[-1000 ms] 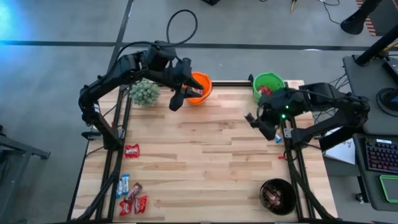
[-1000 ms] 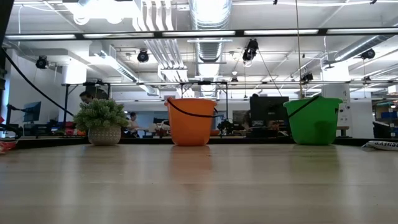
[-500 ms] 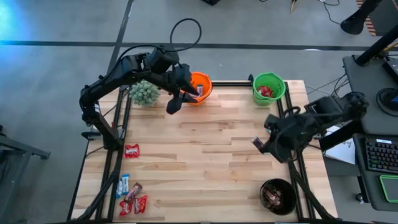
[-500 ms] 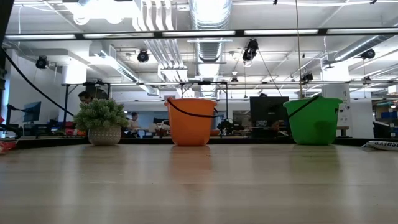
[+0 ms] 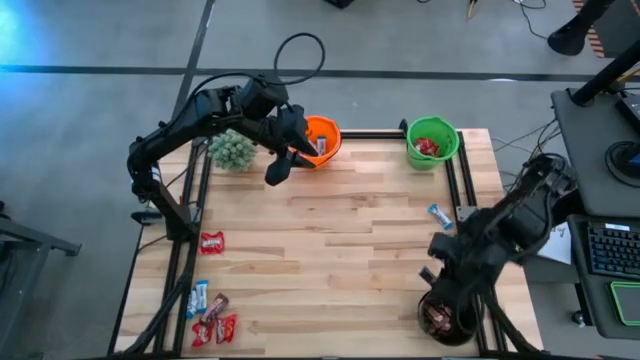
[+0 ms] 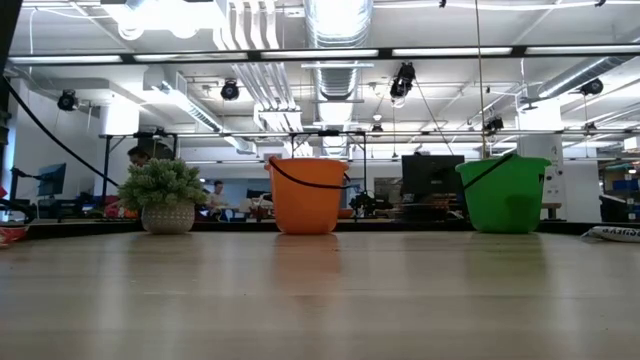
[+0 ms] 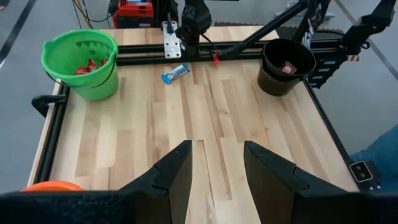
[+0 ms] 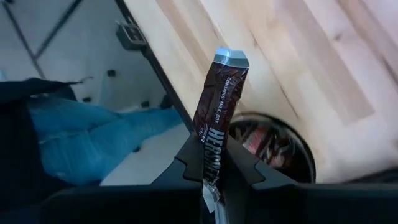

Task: Organize candy in baskets
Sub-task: Put the brown chocolate bar into the black bucket

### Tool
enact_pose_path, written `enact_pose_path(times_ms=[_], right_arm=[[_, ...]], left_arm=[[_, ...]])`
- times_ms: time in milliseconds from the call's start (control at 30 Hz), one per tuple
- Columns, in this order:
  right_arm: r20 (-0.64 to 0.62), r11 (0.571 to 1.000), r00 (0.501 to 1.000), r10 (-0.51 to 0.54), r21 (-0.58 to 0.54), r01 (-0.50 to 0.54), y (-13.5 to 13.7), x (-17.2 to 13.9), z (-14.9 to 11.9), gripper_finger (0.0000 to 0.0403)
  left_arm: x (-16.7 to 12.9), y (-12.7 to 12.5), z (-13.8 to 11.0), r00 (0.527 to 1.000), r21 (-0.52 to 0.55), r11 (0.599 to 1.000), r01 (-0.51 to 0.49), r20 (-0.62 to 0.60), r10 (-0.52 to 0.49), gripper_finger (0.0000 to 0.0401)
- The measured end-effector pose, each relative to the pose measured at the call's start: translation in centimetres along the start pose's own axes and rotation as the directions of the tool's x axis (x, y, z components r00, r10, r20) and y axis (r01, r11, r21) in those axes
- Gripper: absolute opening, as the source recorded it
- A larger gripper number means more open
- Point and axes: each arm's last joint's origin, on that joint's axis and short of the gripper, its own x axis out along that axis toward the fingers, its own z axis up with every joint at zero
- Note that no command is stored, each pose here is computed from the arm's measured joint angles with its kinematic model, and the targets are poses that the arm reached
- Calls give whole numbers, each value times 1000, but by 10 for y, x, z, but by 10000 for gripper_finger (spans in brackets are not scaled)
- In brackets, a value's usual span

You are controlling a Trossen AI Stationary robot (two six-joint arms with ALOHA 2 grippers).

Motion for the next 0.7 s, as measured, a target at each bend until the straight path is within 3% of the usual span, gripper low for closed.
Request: enact_pose_path(times_ms=[700], right_arm=[[-183,973,966,-181,109,203,27,53,-72,13]], left_arm=[[0,-1,-3,999,-14,1000,3,-35,-3,127]])
